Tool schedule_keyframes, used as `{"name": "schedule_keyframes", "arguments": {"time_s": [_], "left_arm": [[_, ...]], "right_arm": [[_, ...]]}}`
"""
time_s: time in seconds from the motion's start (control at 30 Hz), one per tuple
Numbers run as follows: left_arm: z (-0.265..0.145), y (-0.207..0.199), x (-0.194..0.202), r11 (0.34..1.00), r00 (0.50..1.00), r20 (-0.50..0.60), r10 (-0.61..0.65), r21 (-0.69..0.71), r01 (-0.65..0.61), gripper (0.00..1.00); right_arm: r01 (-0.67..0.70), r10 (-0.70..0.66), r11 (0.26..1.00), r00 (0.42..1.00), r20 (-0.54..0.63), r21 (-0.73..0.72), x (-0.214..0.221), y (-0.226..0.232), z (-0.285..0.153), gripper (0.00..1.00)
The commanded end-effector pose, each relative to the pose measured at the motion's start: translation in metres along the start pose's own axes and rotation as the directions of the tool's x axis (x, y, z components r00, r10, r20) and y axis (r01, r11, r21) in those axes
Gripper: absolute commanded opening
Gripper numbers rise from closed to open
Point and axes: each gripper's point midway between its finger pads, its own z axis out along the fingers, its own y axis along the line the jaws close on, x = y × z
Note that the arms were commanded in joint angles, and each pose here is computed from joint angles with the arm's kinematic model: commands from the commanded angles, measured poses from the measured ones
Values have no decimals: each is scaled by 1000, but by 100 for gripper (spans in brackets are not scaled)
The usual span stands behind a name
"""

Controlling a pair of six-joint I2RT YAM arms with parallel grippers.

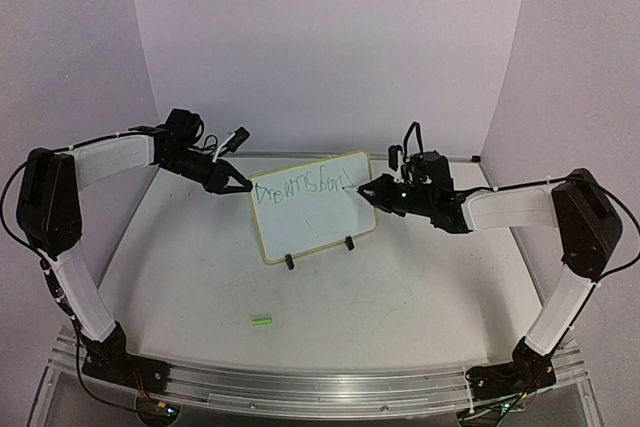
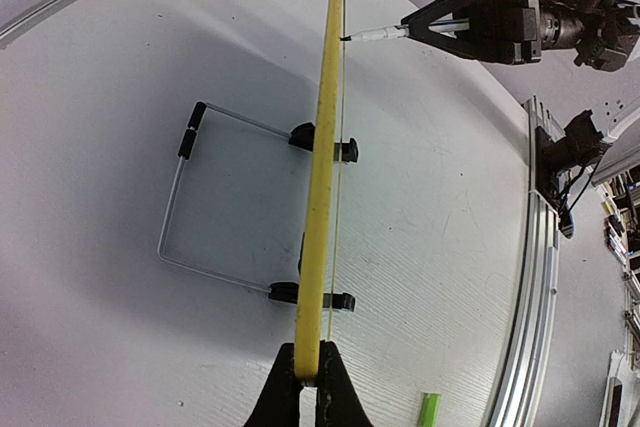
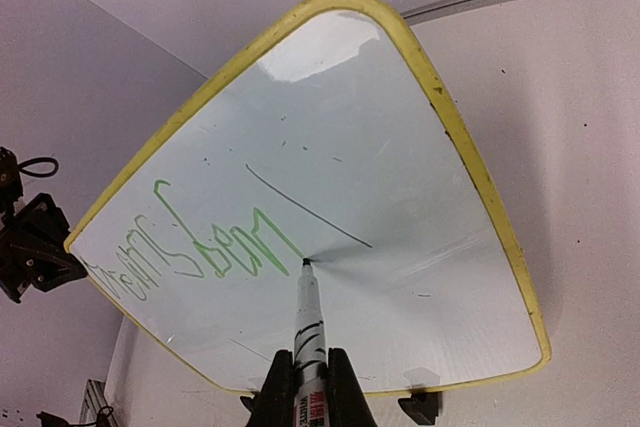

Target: Write a sentence on the whiteboard

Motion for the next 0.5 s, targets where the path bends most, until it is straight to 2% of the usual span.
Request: {"name": "schedule_keyframes", "arguments": {"time_s": [0.0, 0.47], "left_arm": [[0, -6, 7, 1000, 999, -49, 15, -25, -16, 0], [1, -7, 8, 1000, 999, -52, 14, -23, -15, 0]], "right_arm": [[11, -10, 1000, 999, 52, -20, -18, 11, -10, 0], [58, -54, 996, 997, 53, -68, -24, 31, -34, 0]]}}
